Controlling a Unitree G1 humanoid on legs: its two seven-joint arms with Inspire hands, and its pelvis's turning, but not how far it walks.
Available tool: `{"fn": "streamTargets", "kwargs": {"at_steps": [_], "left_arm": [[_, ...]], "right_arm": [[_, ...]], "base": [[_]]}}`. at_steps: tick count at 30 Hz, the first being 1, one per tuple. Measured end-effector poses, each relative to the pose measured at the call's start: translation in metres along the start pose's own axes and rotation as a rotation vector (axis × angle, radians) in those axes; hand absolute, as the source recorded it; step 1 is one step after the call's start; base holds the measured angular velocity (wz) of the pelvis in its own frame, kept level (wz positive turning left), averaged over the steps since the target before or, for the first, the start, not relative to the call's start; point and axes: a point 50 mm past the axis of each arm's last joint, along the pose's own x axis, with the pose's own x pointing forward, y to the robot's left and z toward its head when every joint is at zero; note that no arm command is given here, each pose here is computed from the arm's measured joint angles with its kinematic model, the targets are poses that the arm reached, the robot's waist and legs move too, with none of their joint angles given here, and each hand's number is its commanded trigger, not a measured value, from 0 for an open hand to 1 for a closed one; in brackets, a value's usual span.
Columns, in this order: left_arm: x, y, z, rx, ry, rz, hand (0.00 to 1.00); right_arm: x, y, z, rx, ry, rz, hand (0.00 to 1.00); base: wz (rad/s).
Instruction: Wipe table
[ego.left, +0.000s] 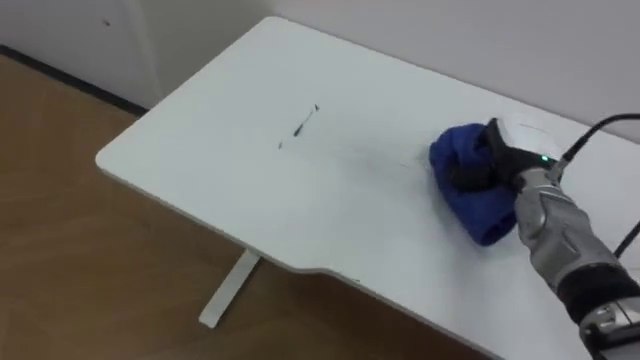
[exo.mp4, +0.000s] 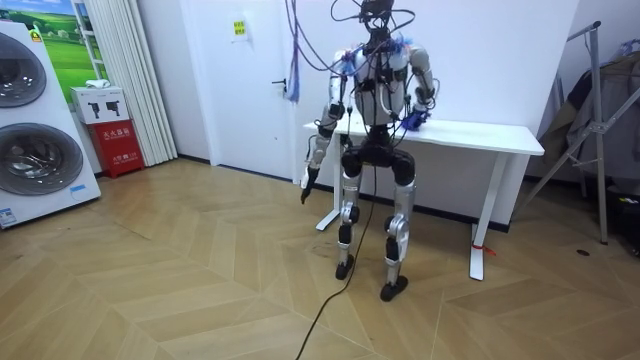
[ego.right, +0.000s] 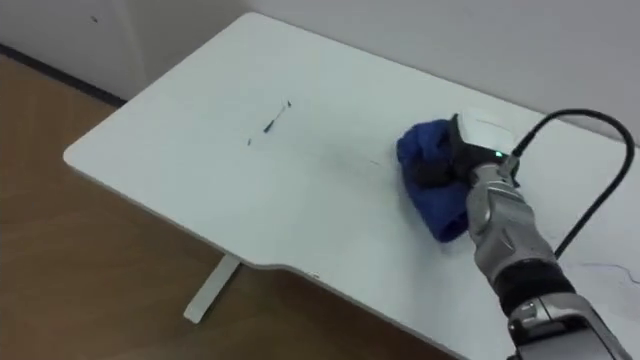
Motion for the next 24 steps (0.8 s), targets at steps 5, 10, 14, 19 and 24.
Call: {"fn": "streamTargets", "kwargs": {"at_steps": [5,10,14,19,24], "left_arm": [[0.0,0.011,0.001,-0.031,-0.013,0.039,0.0],[0.002,0.013,0.027,-0.035,-0.115,0.054,0.0],[0.004,0.0,0.048,-0.03,-0.176,0.042,0.0],[0.009,-0.019,0.05,0.017,-0.148,-0.008,0.0],[0.01,-0.021,0.062,0.035,-0.178,-0.021,0.0]], "right_arm": [[-0.027,0.017,-0.059,0.17,0.149,-0.065,1.0],[-0.051,0.025,-0.103,0.191,0.285,-0.084,1.0],[-0.042,0.026,-0.088,0.178,0.304,-0.076,1.0],[-0.008,0.022,0.017,0.028,0.032,0.008,1.0],[0.003,0.002,0.109,-0.03,-0.27,-0.003,1.0]], "base": [[0.18],[-0.14],[-0.51],[-1.13],[0.11]]}}
